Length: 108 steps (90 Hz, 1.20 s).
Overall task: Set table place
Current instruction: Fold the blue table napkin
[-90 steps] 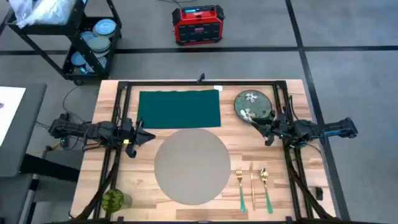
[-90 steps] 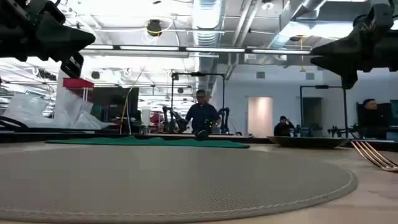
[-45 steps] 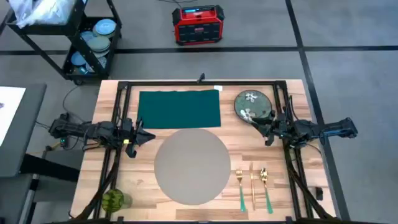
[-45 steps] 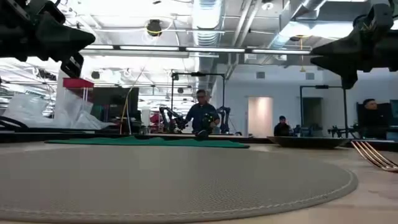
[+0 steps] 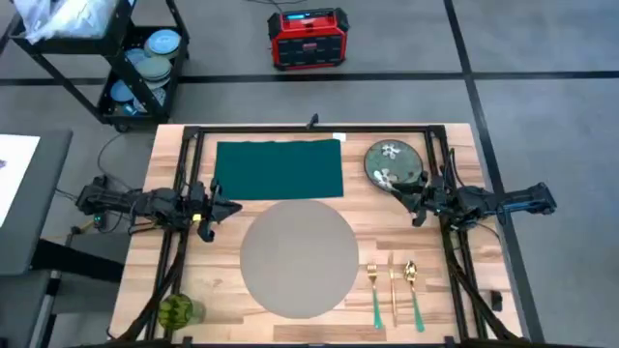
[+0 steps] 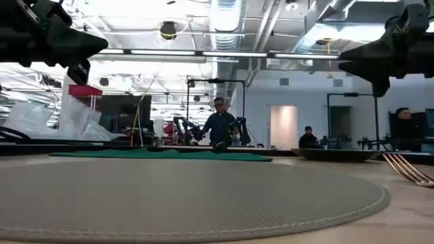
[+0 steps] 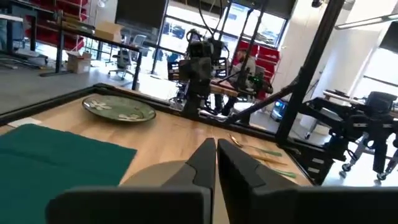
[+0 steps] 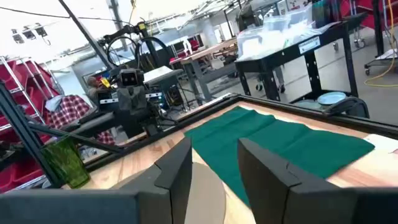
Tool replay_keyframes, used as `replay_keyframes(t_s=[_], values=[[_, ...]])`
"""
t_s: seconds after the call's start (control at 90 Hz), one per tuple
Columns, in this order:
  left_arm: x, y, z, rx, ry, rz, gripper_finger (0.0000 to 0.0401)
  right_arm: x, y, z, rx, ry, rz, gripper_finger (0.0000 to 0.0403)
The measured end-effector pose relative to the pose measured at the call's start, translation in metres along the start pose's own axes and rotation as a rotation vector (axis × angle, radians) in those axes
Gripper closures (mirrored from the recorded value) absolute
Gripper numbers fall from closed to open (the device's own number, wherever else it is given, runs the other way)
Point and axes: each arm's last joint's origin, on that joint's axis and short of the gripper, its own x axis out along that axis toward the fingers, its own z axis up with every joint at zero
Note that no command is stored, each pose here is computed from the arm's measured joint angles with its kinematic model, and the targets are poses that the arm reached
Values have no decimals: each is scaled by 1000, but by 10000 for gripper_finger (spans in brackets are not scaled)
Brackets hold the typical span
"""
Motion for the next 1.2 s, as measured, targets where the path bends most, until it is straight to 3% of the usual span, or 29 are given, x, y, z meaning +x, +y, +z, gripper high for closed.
replay_keyframes(t_s=[0.278,0.544,0.633,0.8,0.922,1.011,1.133,1.2], values=[[0,1,2,49,-30,50,401,0,0,0,1,-1,0,284],[-1,0,14,-179,-158,76,401,0,1,4,24,-31,3,284],[-1,0,19,-224,-171,115,401,0,2,9,94,-51,12,284],[-6,-12,76,-309,-299,134,401,-1,4,19,177,-124,52,284],[-5,-26,131,-283,-190,178,401,-10,16,58,106,-150,164,285],[-1,-35,166,-202,22,309,401,-21,21,95,-25,-47,66,291],[12,-39,192,13,313,636,401,-32,23,137,-277,202,-198,315],[21,-39,203,96,375,803,401,-35,26,159,-378,291,-300,327]])
